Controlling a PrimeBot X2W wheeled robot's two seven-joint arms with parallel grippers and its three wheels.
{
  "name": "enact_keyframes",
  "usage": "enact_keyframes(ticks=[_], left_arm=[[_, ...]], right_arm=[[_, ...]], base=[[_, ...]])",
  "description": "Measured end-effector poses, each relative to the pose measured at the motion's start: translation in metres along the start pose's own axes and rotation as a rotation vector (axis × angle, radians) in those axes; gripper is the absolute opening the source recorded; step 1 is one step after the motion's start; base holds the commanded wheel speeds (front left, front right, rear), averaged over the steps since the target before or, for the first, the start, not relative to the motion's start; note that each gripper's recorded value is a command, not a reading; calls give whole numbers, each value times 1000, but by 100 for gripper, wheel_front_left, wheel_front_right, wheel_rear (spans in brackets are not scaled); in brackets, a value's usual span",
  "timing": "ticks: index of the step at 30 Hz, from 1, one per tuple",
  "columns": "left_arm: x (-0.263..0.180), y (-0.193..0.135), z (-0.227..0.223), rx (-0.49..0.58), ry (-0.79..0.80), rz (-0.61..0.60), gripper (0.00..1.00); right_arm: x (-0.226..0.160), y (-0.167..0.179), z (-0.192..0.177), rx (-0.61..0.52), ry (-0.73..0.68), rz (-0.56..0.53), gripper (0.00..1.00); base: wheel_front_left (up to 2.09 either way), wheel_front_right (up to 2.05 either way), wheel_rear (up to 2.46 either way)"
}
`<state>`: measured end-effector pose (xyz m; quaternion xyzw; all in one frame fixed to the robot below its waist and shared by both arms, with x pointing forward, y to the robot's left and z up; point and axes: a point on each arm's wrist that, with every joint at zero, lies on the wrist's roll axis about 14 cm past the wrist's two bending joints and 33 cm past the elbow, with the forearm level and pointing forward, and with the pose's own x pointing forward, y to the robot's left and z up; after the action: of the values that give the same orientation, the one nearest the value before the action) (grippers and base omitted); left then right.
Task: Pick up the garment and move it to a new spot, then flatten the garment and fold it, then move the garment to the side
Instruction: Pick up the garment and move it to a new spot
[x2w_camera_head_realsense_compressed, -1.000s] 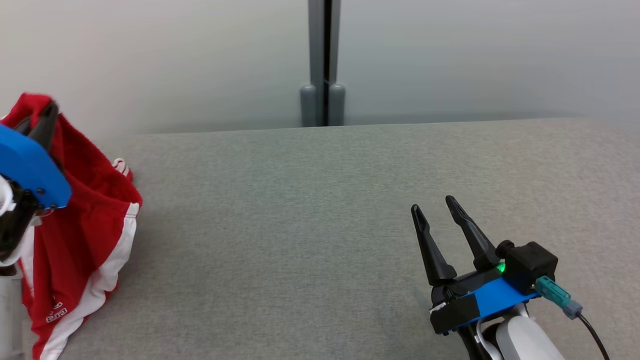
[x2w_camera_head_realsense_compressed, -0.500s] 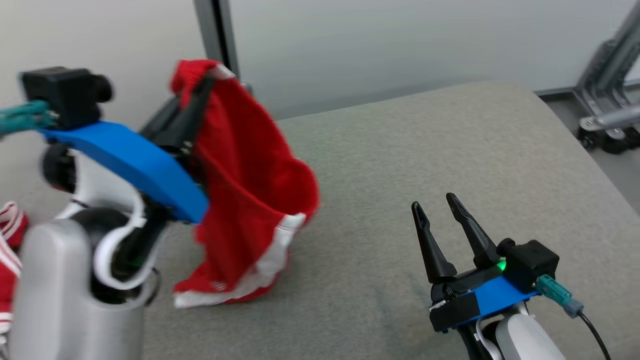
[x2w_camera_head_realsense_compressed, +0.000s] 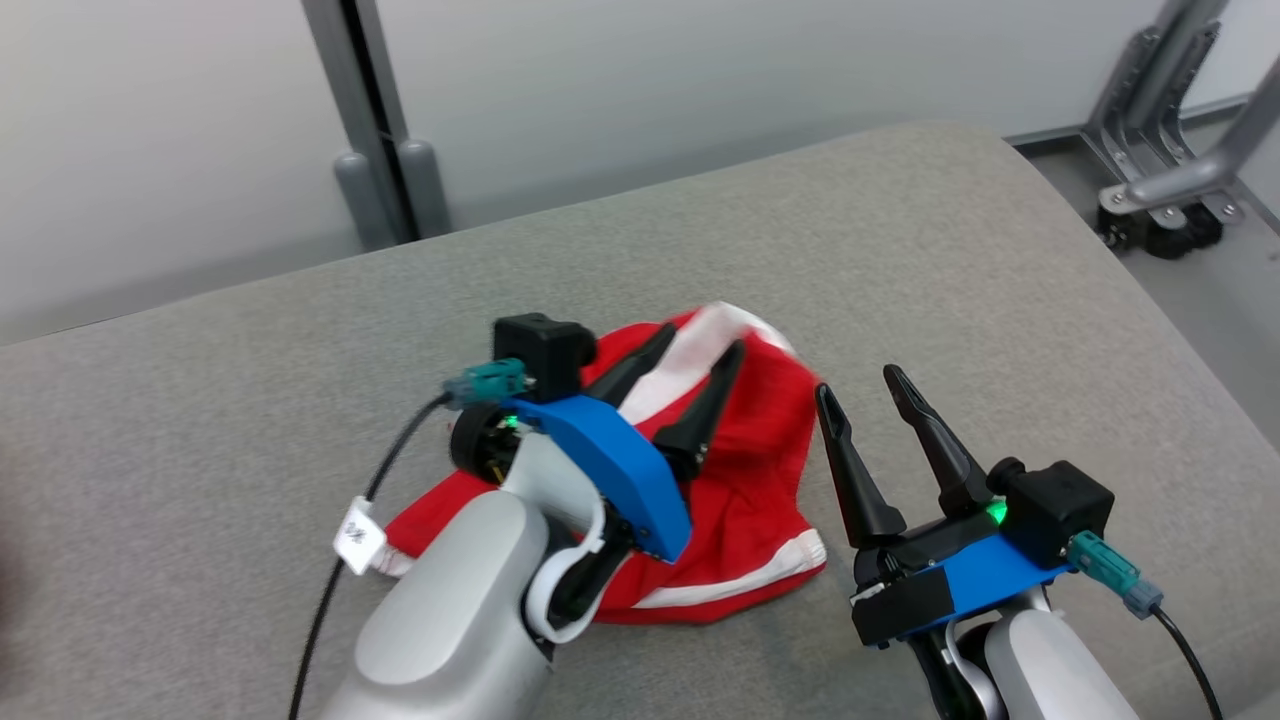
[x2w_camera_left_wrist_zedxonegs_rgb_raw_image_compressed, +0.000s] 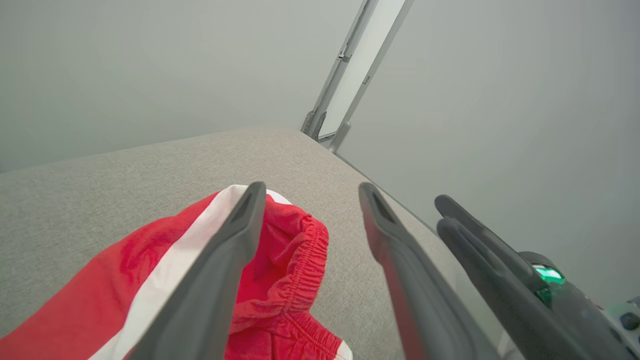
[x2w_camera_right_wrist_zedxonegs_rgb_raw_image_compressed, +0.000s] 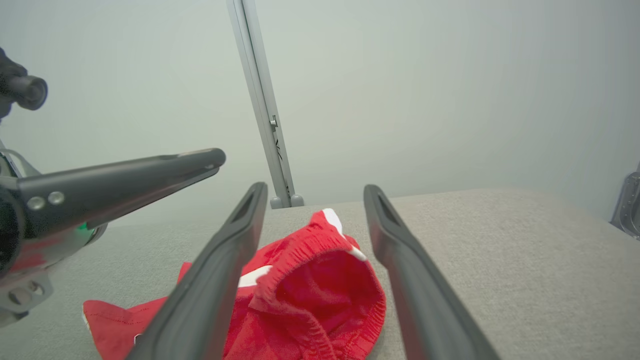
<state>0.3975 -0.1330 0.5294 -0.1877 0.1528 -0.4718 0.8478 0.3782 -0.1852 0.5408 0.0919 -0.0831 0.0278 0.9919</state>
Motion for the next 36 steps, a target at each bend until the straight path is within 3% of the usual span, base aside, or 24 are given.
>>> enact_keyframes(ticks=[4,12,17,26,36], left_arm=[[-9,5,12,58,-58,20,100],[-71,70,71,240,-291,241,100],[-126,107,81,296,-375,416,100],[-214,140,64,299,-425,671,100],[-251,140,35,266,-437,799,100]], right_arm=[[5,9,-1,3,-1,30,100],[14,28,3,-5,-17,100,100],[15,32,4,-13,-21,121,100],[8,37,0,-17,-10,141,100],[2,22,-3,-35,0,99,100]], base=[[0,0,0],[0,0,0],[0,0,0],[0,0,0],[0,0,0]])
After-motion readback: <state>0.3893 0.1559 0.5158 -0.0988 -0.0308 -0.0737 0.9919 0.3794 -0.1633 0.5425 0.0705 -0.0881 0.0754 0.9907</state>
